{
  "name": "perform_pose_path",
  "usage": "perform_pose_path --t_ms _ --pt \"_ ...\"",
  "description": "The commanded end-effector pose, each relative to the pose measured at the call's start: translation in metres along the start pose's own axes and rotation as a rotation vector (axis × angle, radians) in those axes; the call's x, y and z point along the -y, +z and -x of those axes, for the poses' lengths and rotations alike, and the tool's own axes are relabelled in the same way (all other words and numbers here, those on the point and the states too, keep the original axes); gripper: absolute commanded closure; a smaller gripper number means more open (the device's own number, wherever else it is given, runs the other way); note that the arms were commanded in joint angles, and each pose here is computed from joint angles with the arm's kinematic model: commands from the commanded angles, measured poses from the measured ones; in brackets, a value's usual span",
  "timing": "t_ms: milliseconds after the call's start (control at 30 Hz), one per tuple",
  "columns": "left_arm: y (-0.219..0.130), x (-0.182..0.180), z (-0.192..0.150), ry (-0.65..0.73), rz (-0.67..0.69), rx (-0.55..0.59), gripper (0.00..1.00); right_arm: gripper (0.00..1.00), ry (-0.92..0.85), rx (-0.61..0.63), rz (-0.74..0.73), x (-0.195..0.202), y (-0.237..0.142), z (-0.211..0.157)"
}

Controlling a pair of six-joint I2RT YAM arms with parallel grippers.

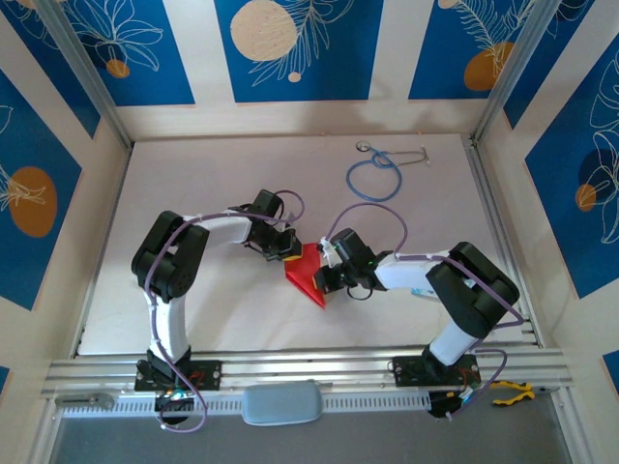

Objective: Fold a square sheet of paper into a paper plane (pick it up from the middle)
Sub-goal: Third fold the triangle at the center of the table.

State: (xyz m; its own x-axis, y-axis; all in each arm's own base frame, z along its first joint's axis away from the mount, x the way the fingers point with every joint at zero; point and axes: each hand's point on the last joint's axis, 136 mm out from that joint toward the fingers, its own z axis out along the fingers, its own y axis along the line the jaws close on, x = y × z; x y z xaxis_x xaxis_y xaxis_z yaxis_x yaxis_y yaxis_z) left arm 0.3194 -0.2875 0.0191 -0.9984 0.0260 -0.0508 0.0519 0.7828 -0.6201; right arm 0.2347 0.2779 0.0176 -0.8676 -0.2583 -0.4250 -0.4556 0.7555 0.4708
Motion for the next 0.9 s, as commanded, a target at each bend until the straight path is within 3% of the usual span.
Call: perform_pose_path --t_ms 0,867 --pt "0.001 -0.013 -0.008 -0.025 0.062 -0.013 0.86 1.00 0.018 -0.023 -0.022 0.003 0.003 -0.006" --pt "0.000 -0.015 -0.008 -0.033 0.073 -0.005 0.86 1.00 0.026 -0.028 -0.032 0.004 0.003 -0.011"
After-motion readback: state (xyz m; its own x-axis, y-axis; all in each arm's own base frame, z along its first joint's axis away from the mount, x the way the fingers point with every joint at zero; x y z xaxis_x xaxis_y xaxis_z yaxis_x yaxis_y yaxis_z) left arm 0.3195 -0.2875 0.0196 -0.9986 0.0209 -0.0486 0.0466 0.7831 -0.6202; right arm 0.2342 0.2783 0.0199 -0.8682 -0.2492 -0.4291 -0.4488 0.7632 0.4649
